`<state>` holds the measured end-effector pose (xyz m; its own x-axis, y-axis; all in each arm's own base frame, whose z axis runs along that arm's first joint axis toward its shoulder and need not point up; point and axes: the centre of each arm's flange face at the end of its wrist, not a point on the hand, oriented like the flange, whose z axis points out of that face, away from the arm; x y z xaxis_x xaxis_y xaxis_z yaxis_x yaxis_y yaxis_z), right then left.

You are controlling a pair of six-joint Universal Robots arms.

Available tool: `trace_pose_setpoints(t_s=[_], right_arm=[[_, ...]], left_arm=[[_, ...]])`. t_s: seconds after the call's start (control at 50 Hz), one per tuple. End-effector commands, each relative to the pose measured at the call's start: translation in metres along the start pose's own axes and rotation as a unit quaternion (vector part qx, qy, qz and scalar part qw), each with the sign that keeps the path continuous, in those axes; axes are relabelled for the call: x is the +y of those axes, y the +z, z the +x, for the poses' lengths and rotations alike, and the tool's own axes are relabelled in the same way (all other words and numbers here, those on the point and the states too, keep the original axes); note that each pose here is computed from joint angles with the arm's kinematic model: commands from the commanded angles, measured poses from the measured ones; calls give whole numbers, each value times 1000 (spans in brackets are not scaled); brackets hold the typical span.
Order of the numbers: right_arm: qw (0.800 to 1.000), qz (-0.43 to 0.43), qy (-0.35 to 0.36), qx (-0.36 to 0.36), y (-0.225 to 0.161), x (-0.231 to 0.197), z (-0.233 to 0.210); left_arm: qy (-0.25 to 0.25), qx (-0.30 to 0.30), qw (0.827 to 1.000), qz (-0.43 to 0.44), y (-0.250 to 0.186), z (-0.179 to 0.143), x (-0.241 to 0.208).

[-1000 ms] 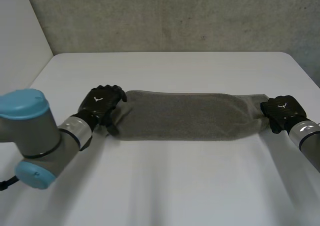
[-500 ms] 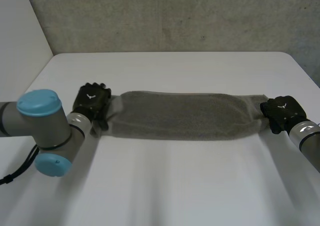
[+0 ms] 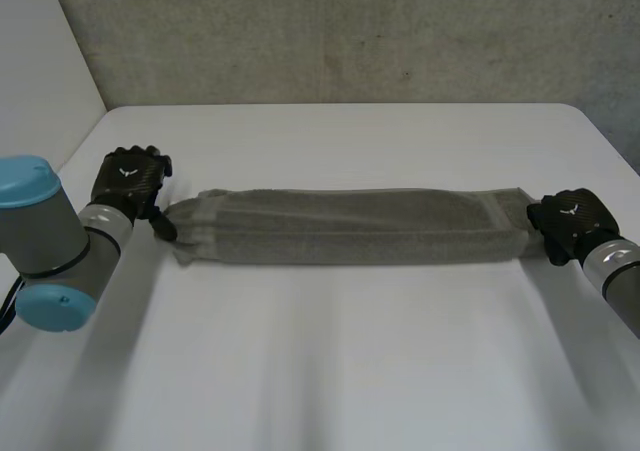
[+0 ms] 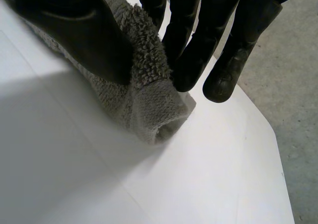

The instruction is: Fold the towel.

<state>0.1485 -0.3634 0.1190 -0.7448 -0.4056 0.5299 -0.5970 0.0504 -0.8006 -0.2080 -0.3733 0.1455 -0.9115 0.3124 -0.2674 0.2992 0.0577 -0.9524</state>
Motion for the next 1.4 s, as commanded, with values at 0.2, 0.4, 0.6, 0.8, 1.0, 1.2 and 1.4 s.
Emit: trace_pose_setpoints(t_s=[0.2, 0.4, 0.6, 0.8, 1.0, 1.2, 1.4], right_arm=[[1000, 4, -2, 2, 1, -2, 2], [1000, 2, -2, 1, -2, -5, 5], [1000, 10, -3, 3, -11, -18, 13], [998, -35, -47, 35, -14, -3, 69], [997, -8, -75, 8, -14, -52, 67], [978, 150, -117, -88, -41, -196, -77], [943, 239, -115, -198, -86, -244, -233]], left_arm=[[-5, 114, 993, 6, -21, 16, -29], [-1, 117, 992, -48, -18, 9, -10], [3, 126, 991, -49, -33, 9, -30], [-28, 108, 994, -8, -45, -6, -71], [-69, 104, 992, 21, -50, -18, -93], [-115, 107, 986, 46, -45, -21, -111], [-131, 111, 984, 46, -38, -18, -110]])
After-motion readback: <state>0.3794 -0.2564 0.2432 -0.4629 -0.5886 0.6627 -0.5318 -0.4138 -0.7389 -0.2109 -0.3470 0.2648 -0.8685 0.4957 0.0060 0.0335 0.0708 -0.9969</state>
